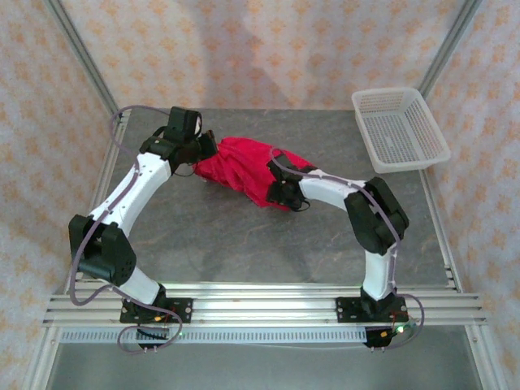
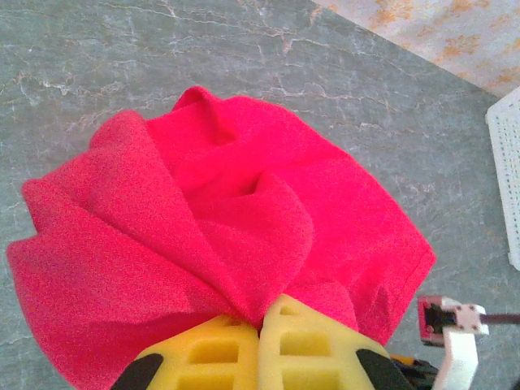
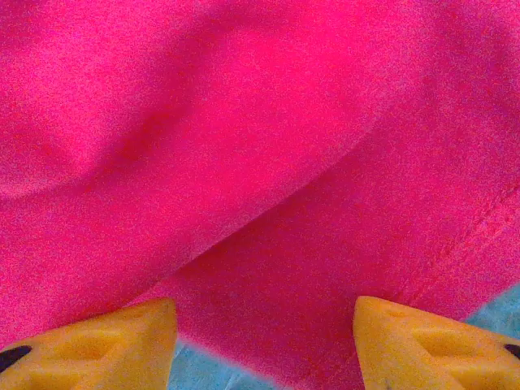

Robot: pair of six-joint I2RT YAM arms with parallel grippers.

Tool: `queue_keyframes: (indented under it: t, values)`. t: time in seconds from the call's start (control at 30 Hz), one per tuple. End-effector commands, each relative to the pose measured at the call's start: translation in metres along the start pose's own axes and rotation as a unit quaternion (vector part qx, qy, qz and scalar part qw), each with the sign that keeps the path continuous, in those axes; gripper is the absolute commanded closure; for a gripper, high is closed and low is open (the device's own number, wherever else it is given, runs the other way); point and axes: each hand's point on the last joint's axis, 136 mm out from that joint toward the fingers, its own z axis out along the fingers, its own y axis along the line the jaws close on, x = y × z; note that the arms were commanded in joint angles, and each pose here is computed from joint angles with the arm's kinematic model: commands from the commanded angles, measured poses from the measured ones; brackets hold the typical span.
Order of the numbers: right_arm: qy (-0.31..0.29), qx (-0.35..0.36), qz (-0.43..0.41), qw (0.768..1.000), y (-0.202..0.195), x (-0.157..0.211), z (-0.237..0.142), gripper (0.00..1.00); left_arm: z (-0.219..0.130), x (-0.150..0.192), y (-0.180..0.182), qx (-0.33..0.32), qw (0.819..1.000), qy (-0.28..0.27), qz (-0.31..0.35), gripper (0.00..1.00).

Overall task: Fold the inside-out t-shirt
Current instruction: Flatten out the T-shirt at the center of the table.

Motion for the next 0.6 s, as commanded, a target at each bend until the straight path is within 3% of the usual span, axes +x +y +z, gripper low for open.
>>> queue_keyframes:
  t: [0.0,0.07,0.27,0.4,0.57]
  values:
    - [-0.020,0.019,0.012,1.000,-0.003,-0.019,0.012,0.42,-0.003,0.004,0.008,-0.005,1.000,0.008,0.002,1.00]
    - [-0.008,0.025,0.010,1.000,-0.004,-0.017,0.019,0.49,-0.005,0.004,0.010,-0.005,1.000,0.006,0.000,1.00]
    - [-0.012,0.018,0.014,1.000,0.000,-0.021,0.005,1.00,-0.010,0.005,0.014,-0.006,1.000,0.008,-0.003,1.00]
    - [-0.055,-0.009,0.010,0.998,0.015,-0.048,-0.052,1.00,-0.023,0.001,0.016,-0.013,1.000,0.001,0.001,1.00]
    - [-0.130,-0.068,0.015,0.989,0.027,-0.082,-0.160,1.00,-0.070,-0.024,0.028,-0.034,0.998,-0.046,-0.010,1.00]
